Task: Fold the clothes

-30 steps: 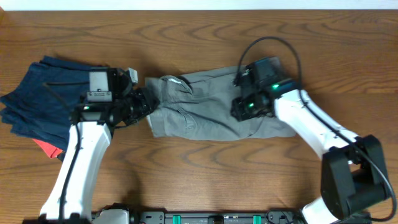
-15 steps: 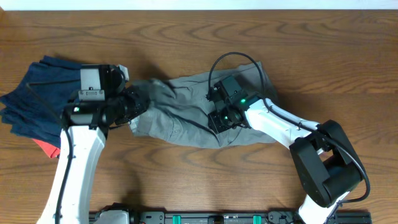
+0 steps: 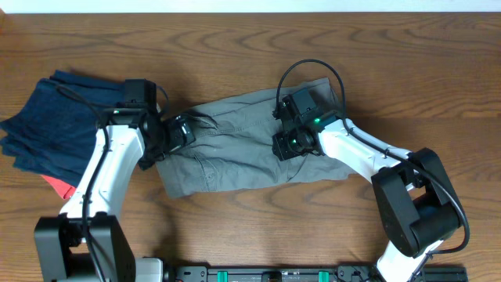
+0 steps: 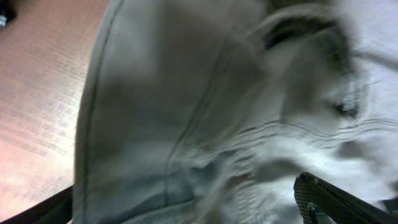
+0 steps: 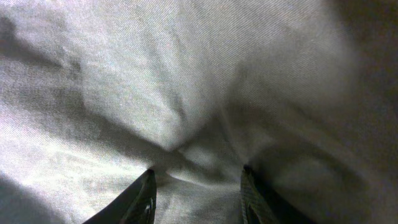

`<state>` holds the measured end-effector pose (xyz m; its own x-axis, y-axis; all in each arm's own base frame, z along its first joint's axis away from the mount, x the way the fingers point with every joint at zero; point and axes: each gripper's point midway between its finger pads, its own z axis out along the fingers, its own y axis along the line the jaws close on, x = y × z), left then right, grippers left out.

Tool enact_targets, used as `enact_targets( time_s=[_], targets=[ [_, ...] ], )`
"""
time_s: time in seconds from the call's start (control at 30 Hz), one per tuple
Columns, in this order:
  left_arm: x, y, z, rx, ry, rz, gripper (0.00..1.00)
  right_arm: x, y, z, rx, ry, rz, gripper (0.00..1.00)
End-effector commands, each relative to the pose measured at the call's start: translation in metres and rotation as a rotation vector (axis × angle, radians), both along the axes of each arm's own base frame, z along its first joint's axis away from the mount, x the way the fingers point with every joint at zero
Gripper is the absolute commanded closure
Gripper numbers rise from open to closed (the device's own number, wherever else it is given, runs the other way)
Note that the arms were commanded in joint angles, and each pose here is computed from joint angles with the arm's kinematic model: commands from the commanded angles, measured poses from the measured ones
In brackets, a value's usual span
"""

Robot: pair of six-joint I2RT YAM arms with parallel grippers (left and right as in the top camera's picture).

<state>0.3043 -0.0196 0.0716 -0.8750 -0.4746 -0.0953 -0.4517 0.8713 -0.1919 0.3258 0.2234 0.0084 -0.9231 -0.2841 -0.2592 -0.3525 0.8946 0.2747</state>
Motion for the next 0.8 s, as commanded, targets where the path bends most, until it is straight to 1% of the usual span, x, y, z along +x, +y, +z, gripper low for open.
enact_targets(
  time_s=[0.0,0.1,0.23,0.43,0.77],
  targets=[
    [-0.016,0.018,-0.012,0.092,0.084,0.014,0.02,0.000,-0.008,-0.006,-0.027,0.008,-0.025,0.57],
    [-0.027,0.026,-0.016,0.140,0.132,0.020,0.02,0.000,-0.008,-0.006,-0.028,0.008,-0.025,0.57],
    [-0.024,0.026,-0.018,0.136,0.120,0.041,0.02,0.000,-0.008,-0.006,-0.027,0.007,-0.025,0.57],
    [-0.015,0.018,-0.031,0.093,0.071,0.039,0.02,0.000,-0.008,-0.006,-0.027,0.008,-0.025,0.56],
    [-0.020,-0.002,-0.081,-0.022,0.065,0.023,0.02,-0.002,-0.009,-0.007,-0.034,0.016,-0.022,0.56]
  ],
)
